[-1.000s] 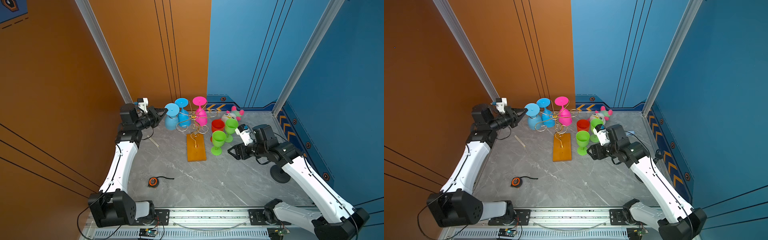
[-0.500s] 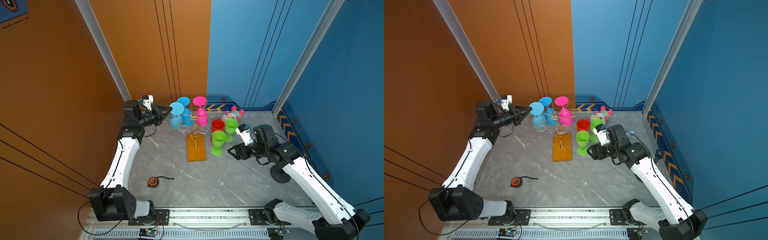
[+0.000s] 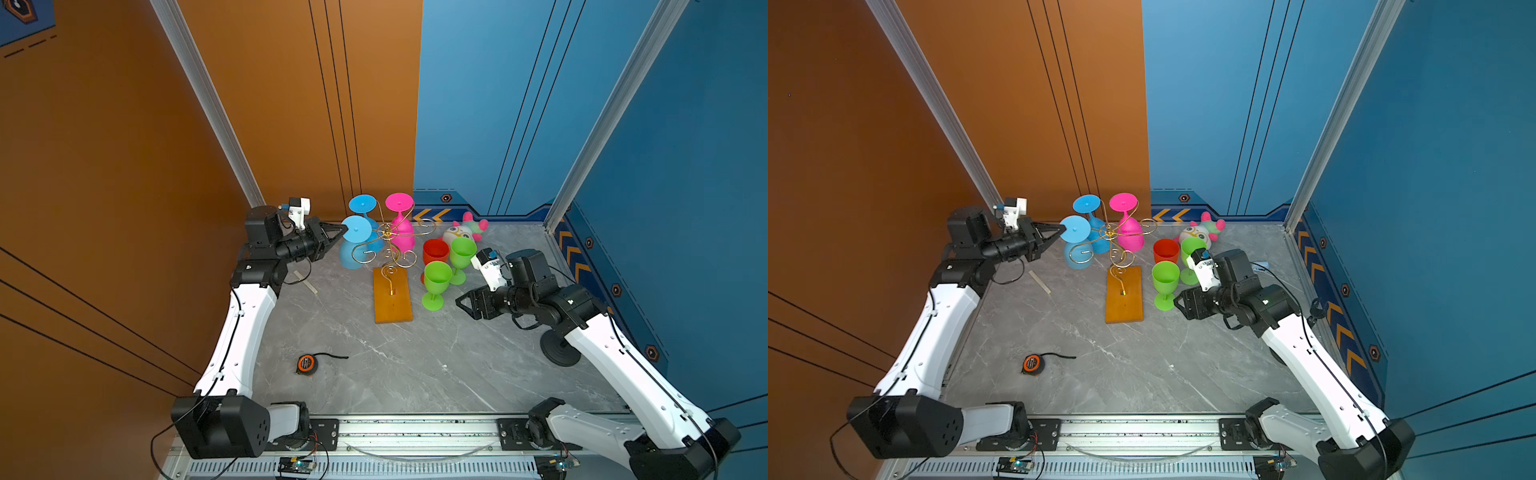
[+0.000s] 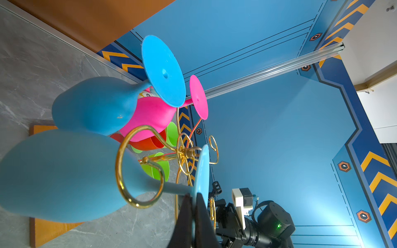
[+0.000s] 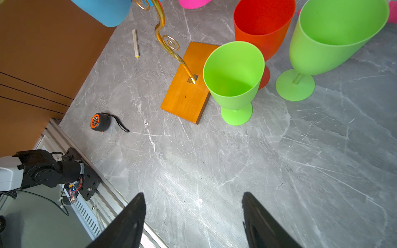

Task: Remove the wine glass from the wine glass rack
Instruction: 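Slide the cyan glass along its rack arm with the left gripper, then pull the cyan glass off the rack toward the robot with the left gripper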

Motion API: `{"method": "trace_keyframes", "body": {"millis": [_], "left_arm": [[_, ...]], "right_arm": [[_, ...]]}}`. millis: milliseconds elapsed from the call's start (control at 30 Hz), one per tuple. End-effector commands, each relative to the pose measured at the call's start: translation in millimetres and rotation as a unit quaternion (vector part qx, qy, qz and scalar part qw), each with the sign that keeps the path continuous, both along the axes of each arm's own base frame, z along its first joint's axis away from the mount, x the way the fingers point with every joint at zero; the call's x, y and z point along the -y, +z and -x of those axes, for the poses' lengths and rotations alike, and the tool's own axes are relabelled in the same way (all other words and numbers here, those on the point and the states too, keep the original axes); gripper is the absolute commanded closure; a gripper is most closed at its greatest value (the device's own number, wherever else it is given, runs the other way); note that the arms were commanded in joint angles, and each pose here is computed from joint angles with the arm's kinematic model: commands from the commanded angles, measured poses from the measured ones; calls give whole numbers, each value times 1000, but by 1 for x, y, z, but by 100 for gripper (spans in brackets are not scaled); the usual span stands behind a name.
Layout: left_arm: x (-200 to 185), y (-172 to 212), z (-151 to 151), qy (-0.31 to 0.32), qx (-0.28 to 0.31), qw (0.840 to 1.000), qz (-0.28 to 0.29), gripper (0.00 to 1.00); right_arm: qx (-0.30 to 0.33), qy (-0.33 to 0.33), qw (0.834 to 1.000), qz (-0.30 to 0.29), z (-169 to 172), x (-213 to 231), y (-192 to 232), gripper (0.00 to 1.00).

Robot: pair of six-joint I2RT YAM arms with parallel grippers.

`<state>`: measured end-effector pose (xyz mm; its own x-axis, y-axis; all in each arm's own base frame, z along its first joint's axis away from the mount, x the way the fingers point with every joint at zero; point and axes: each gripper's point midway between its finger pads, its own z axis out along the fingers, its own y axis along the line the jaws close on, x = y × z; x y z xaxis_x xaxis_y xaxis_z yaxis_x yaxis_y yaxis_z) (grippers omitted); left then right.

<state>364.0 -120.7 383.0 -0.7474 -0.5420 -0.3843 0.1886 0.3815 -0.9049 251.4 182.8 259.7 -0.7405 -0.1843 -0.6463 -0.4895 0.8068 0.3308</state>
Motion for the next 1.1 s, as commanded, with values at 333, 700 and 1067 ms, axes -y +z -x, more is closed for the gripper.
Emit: {"method": "trace_keyframes", "body": {"millis": [333,700,1067], "left_arm": [[-12,-1,39,4,13,1000,-11,100],[-30,-1,63,22,28,999,-9,100],[-33,-2,91,29,40,999,1,100]], "right_arm": [[5,1,1000,-18,-2,-6,7,28],[2,5,1000,-21,-1,-10,8,28],[-3,12,1000,-20,-2,-14,6,28]]}}
